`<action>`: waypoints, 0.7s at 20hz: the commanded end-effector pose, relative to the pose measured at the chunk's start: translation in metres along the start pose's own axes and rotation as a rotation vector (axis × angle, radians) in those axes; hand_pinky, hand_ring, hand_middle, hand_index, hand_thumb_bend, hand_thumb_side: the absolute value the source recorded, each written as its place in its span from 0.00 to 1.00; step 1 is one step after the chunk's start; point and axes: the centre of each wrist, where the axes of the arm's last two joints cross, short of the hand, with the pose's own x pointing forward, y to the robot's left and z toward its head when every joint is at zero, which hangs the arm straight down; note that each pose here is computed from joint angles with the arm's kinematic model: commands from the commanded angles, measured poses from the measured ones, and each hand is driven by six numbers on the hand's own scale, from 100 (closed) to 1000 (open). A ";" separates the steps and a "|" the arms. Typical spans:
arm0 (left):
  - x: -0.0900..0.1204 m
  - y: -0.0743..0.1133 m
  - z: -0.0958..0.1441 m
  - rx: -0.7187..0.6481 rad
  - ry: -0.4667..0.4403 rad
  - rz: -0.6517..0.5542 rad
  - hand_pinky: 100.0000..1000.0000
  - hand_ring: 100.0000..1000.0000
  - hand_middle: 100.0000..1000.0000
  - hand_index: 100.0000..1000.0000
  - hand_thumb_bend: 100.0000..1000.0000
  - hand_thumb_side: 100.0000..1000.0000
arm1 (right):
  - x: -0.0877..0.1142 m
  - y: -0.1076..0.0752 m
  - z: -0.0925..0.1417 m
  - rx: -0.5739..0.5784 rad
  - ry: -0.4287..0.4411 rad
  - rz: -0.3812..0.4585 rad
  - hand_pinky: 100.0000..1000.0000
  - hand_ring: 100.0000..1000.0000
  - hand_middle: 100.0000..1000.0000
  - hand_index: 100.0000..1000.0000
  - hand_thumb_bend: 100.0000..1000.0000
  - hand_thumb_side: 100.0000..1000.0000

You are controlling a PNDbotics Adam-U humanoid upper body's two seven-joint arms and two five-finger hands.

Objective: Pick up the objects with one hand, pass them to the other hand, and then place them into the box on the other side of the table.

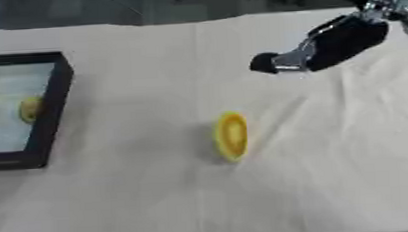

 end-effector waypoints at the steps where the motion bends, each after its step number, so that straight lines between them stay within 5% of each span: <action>1: 0.009 -0.004 0.005 -0.006 -0.048 0.050 0.63 1.00 0.77 0.82 0.36 0.58 | 0.006 -0.006 0.002 0.073 -0.018 0.070 0.81 0.86 0.77 0.86 0.53 0.25; 14: 0.009 -0.017 0.022 -0.046 -0.072 0.095 0.62 0.98 0.74 0.81 0.36 0.57 | 0.009 0.026 -0.014 0.223 0.033 0.092 0.81 0.86 0.78 0.87 0.51 0.22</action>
